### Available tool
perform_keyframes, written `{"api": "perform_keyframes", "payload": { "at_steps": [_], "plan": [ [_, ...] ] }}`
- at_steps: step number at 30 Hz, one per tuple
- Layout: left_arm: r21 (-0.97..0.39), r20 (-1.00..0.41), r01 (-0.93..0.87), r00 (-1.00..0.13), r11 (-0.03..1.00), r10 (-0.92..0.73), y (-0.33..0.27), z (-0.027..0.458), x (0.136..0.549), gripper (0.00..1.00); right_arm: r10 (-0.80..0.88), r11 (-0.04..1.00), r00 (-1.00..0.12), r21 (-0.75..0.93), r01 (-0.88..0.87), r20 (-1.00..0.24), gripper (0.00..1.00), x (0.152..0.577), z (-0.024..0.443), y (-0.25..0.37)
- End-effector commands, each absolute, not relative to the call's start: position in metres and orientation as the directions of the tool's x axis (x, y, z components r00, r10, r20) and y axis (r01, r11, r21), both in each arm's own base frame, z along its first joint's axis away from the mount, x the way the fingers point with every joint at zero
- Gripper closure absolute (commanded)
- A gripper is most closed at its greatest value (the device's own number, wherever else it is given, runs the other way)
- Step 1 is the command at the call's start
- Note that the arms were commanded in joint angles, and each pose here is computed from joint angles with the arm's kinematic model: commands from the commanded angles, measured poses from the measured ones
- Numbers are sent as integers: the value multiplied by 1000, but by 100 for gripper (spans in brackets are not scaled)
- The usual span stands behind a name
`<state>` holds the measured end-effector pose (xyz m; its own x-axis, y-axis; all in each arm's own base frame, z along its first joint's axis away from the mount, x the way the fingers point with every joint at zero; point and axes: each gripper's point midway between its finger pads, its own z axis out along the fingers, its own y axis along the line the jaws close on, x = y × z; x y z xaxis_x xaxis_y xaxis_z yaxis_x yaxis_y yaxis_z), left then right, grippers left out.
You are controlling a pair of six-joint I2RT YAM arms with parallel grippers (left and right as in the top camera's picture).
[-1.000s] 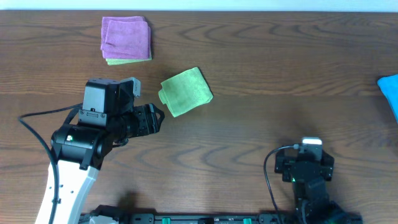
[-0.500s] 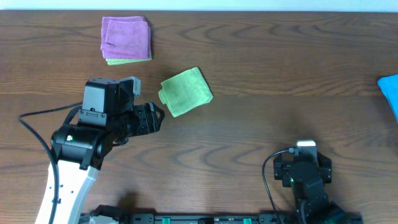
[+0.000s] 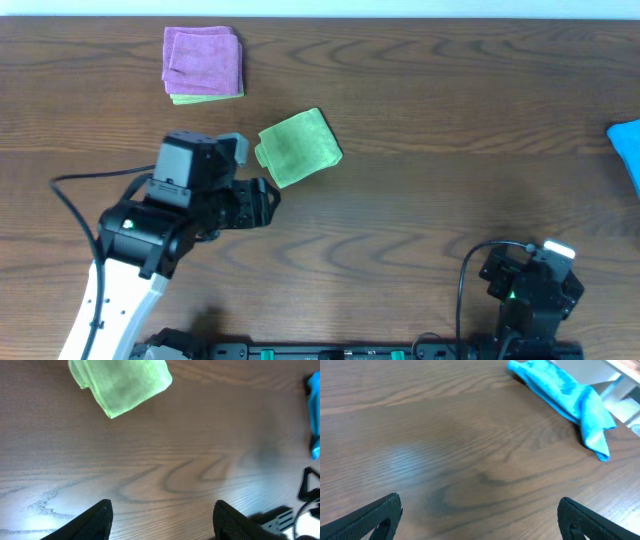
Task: Fold the cloth
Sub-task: 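Move the left gripper over the folded green bundle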
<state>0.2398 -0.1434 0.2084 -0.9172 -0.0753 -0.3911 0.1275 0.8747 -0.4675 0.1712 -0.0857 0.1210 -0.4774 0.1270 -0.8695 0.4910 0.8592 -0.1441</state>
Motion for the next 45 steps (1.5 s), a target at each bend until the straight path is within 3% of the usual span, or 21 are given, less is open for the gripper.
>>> {"api": "perform_keyframes", "payload": {
  "at_steps": [1, 5, 9, 17, 19, 22, 33, 35, 38, 42, 45],
  "plan": [
    [-414, -349, 122, -937, 902, -34, -152, 187, 236, 34, 126, 849, -460, -145, 509, -879, 1, 169, 124, -90],
    [-331, -237, -25, -965, 943, -109, -159, 152, 228, 42, 127, 847, -452, -140, 513, -883, 1, 169, 125, -90],
    [-232, -290, -91, -944, 968, -159, -170, 127, 244, 42, 127, 847, -453, -141, 513, -883, 1, 169, 125, -90],
    [-368, -432, -35, -879, 929, -204, -230, 126, 296, 40, 127, 847, -453, -141, 513, -883, 1, 169, 125, -90],
    [-400, -480, -20, -847, 916, -228, -238, 133, 311, 34, 127, 847, -453, -141, 513, -883, 1, 169, 125, -90],
    [-445, -500, 7, -831, 895, -243, -250, 140, 320, 2, 127, 847, -453, -141, 513, -883, 1, 169, 125, -90],
    [-354, -443, -59, -868, 933, -223, -228, 120, 304, 5, 127, 847, -452, -140, 513, -883, 1, 169, 125, -90],
    [-435, -353, -202, -858, 877, -373, -230, 119, 301, 5, 127, 847, -452, -141, 513, -883, 1, 169, 125, -90],
    [-487, -257, -477, -723, 732, -642, -217, 114, 308, 5, 127, 847, -452, -140, 513, -883, 1, 169, 125, -90],
    [-536, -155, -702, -463, 468, -873, -214, 107, 310, 4, 127, 847, -453, -141, 513, -883, 1, 169, 125, -90],
    [-609, -132, -751, -222, 256, -966, -211, 110, 313, 5, 127, 847, -452, -141, 513, -883, 1, 169, 125, -90]
  ]
}}
